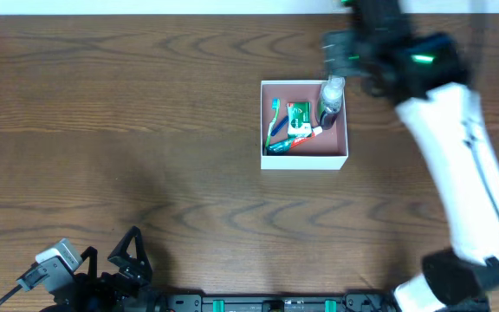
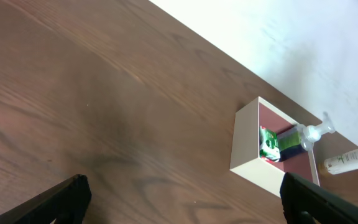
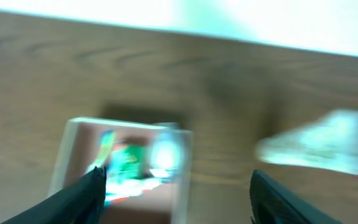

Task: Pack container
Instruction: 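Open the right gripper and raise it out toward the cream tube, then grasp the white cream tube with the right gripper and lift it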

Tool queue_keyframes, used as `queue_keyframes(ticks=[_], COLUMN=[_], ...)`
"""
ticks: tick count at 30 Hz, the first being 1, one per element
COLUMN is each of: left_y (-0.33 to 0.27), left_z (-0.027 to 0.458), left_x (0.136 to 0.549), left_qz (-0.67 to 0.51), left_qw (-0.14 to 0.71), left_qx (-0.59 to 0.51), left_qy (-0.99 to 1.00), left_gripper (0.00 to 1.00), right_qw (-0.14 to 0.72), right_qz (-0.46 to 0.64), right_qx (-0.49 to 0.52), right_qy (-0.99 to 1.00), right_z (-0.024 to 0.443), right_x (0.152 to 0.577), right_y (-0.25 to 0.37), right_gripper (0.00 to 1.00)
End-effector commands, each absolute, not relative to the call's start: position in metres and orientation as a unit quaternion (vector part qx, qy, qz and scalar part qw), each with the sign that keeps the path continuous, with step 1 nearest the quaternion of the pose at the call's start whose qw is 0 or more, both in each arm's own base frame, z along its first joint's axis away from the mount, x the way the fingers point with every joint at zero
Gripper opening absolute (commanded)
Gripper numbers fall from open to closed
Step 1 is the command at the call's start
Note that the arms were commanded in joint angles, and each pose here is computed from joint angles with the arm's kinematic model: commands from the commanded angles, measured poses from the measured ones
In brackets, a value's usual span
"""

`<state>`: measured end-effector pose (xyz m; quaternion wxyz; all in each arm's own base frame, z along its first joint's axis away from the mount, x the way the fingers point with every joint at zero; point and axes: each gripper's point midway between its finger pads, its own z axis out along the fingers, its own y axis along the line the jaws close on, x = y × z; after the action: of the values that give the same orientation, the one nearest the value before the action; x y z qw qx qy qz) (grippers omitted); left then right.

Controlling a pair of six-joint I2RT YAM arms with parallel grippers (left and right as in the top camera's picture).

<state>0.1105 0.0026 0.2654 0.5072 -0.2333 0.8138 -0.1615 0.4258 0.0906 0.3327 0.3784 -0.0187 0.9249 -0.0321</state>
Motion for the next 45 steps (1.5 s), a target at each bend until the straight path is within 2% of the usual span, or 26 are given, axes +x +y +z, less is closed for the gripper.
queue_keyframes(ticks=[1, 9, 18, 26, 33, 35, 39, 45], left_y=[0.003, 0.003, 0.003, 0.003, 0.003, 0.003, 0.003, 0.003], left_z=[0.266, 0.266, 0.266, 0.266, 0.266, 0.266, 0.266, 0.266], left_x=[0.11, 0.11, 0.11, 0.11, 0.11, 0.11, 0.11, 0.11], left_qz=[-0.162, -0.162, -0.162, -0.162, -0.162, -0.162, -0.162, -0.162], left_qw=[0.509, 0.509, 0.509, 0.509, 0.509, 0.509, 0.509, 0.509], left_qx=[-0.237, -0.237, -0.237, -0.237, -0.237, -0.237, -0.237, -0.237], left_qy=[0.812, 0.812, 0.812, 0.812, 0.812, 0.812, 0.812, 0.812], left_gripper=[0.98, 0.98, 0.98, 0.98, 0.98, 0.98, 0.98, 0.98], right_qw=[0.366, 0.321, 0.269, 0.243, 0.216, 0.214, 0.222, 0.238], right_qz=[-0.104, -0.029, -0.044, -0.048, -0.037, -0.022, -0.002, -0.004], right_qx=[0.017, 0.093, 0.116, 0.141, 0.134, 0.131, 0.127, 0.126], right_qy=[0.925, 0.942, 0.955, 0.958, 0.966, 0.968, 0.967, 0.963], right_z=[0.335, 0.288, 0.221, 0.18, 0.151, 0.147, 0.149, 0.18], right_x=[0.426, 0.449, 0.481, 0.494, 0.498, 0.499, 0.503, 0.491], right_y=[0.023, -0.044, -0.08, -0.109, -0.111, -0.106, -0.1, -0.097], right_gripper=[0.72, 0.66, 0.7, 0.68, 0.54, 0.43, 0.03, 0.01])
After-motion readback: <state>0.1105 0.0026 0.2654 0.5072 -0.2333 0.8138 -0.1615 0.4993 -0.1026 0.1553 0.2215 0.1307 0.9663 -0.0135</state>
